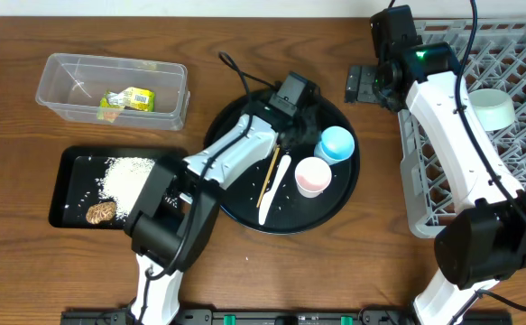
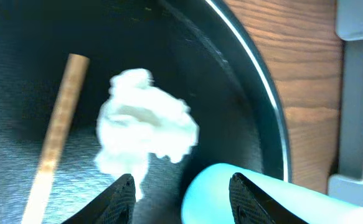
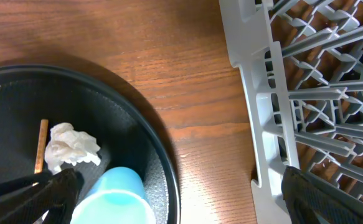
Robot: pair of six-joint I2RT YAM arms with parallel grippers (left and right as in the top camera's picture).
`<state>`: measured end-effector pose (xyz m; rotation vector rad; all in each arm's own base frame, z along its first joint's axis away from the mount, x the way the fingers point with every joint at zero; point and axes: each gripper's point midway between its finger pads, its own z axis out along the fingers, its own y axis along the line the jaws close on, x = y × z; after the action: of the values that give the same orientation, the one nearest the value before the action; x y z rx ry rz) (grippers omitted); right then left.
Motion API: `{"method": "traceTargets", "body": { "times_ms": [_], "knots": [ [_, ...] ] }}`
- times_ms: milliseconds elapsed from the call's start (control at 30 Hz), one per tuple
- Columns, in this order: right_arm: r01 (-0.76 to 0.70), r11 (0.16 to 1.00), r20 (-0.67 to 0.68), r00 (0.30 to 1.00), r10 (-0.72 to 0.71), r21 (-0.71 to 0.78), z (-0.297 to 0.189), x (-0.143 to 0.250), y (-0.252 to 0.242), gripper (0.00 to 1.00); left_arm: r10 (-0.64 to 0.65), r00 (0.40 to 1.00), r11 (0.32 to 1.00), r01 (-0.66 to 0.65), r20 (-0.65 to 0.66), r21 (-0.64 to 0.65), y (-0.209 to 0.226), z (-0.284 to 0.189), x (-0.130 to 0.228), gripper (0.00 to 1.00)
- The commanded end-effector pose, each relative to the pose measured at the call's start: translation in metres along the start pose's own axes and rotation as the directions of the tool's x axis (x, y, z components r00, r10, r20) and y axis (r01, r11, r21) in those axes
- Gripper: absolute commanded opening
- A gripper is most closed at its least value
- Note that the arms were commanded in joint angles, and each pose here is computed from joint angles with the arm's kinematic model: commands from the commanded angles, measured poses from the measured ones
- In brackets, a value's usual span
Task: Sort waste into correct bins and load items into the dishwasher rack
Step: 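Lower the left gripper and grasp the crumpled white tissue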
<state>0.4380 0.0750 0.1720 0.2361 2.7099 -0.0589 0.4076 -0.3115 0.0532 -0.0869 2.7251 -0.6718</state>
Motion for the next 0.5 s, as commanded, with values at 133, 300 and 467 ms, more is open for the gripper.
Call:
{"method": "traceTargets", "body": {
  "times_ms": [133,300,467],
  "knots": [
    [-0.022,1.000,0.043,0.999,0.022,-0.008,-0.0159,-0.0088,-0.0029,0.99,-0.042,0.999,0.999,0.042,0.008,-0.004,0.0089,0.0056,-0.0060,0.53],
    [-0.021,1.000,0.043,0.999,0.022,-0.009,-0.0158,-0.0087,-0.0029,0.99,-0.040,0.999,0.999,0.040,0.029,-0.007,0.0090,0.0060,-0.0103,0.54],
    [-0.021,1.000,0.043,0.999,0.022,-0.009,-0.0158,-0.0087,-0.0029,0.99,-0.040,0.999,0.999,0.040,0.034,-0.007,0.0095,0.0081,-0.0113,0.54]
  ]
}}
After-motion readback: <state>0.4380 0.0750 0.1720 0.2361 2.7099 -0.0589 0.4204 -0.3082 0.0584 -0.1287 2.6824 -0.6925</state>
